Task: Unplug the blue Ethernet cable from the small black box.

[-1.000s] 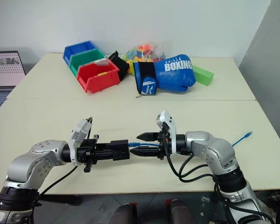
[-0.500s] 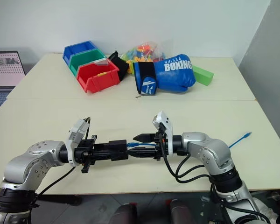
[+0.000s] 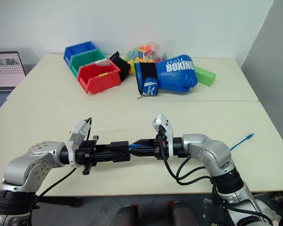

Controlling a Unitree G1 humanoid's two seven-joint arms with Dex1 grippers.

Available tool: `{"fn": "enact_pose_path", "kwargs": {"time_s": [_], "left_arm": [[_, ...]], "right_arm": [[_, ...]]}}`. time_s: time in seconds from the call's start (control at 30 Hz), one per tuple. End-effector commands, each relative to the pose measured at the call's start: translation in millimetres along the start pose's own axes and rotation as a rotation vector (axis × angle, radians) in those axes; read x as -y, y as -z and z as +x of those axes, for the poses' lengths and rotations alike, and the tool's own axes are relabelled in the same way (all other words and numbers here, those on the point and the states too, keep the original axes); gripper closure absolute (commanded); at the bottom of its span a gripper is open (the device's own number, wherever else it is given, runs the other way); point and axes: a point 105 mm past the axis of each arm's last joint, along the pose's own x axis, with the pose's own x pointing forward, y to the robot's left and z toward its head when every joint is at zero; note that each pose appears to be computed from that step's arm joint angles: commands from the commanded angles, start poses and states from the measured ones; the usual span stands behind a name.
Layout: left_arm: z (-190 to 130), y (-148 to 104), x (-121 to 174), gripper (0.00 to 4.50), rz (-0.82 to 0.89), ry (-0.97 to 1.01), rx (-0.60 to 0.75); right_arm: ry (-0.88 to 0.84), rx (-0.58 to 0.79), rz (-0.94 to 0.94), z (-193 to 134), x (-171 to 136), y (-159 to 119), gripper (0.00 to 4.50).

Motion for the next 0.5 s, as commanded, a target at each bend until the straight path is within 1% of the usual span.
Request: {"fn": "enact_pose_path", "kwargs": {"time_s": [0.03,0.1,0.13,0.5], "left_arm": [[0.5,-10.3,4.9,3.72,0.054,0.017,0.004],[0.6,-9.2,5.8,3.72,0.055,0.02,-0.001],[0.7,-8.6,6.2,3.72,0.055,0.023,-0.004],[2.9,-4.9,10.5,3.72,0.052,0.045,-0.029]], "right_arm": [[-0.038,0.018,-0.036,0.0,-6.4,-10.6,3.92],[-0.049,0.012,-0.03,-0.9,-7.6,-9.7,4.33],[-0.056,0.008,-0.026,-1.5,-8.3,-9.2,4.44],[-0.112,-0.014,0.042,-8.1,-12.7,-8.3,4.45]]}}
